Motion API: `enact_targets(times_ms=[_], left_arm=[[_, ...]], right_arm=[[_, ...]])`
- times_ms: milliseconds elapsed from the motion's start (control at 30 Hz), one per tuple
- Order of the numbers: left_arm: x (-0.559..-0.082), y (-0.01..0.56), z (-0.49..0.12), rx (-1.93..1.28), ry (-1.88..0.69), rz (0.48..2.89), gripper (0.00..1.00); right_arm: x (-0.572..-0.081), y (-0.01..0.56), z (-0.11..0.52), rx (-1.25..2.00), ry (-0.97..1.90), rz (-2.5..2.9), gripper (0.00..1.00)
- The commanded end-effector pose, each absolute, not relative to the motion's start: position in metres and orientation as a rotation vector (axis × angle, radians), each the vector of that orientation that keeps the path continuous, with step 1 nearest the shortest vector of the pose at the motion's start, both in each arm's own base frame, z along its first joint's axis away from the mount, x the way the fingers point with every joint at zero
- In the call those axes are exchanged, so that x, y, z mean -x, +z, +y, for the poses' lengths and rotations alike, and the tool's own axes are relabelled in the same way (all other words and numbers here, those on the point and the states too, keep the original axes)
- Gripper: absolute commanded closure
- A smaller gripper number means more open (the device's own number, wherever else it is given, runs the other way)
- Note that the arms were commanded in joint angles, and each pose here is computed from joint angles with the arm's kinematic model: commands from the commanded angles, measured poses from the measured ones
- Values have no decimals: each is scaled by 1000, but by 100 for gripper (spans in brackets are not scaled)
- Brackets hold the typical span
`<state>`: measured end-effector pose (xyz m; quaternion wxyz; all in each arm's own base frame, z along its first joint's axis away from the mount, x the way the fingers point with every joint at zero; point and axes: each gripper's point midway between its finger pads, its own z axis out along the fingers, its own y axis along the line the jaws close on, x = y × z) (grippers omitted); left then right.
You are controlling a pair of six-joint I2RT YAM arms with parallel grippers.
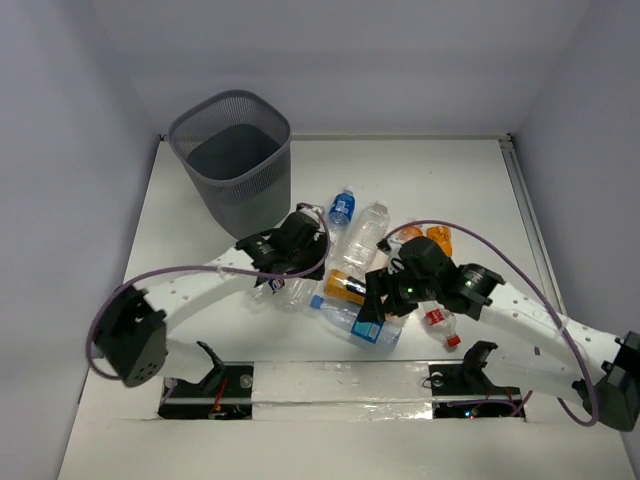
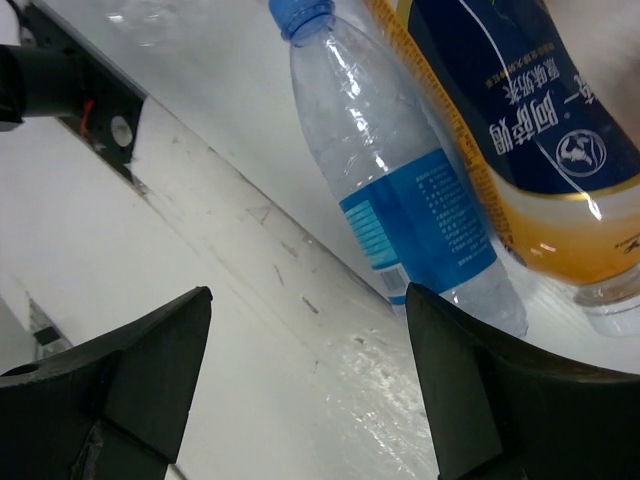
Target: Put the plastic bottles in the bin
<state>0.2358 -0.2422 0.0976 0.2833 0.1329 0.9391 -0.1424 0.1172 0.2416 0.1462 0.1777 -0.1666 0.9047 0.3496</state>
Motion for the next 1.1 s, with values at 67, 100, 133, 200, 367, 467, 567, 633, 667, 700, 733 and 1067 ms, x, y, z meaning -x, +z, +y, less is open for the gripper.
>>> enact_targets(times_ms=[67,100,133,200,367,467,567,633,667,700,733,1067], left_arm=[[-223,173,-237,-280,-544,2391,68],[-221,179,-230,-263,-535,2393,68],[-222,193,-229,-248,-551,2364,68],[-217,212,-221,-225,-555,2337,68],[-234,299,-199,-100,-606,2149,68],[-253,352,-181,-32,-611,2036,68],[-269,396,-166,19,-601,1951,68],[-276,431,-155,50,-594,1871,68],[-283,437,-153,60,-581,1864,67],[-287,446,-149,74,-569,1841,67],[-290,469,-139,102,-563,1785,67],[-347,519,-74,319,-461,1590,67]], right_arm=[[-148,153,261,594,849,2455,16],[-147,155,264,620,850,2446,16],[-149,154,265,625,841,2445,16],[-144,151,274,680,836,2445,16],[-137,138,296,772,749,2432,16],[-137,129,306,802,668,2428,16],[-142,120,309,800,573,2426,16],[-144,114,309,807,533,2429,16],[-145,112,309,808,522,2432,16],[-142,109,310,821,522,2433,16],[-144,104,311,824,509,2438,16],[-129,71,320,909,407,2486,16]])
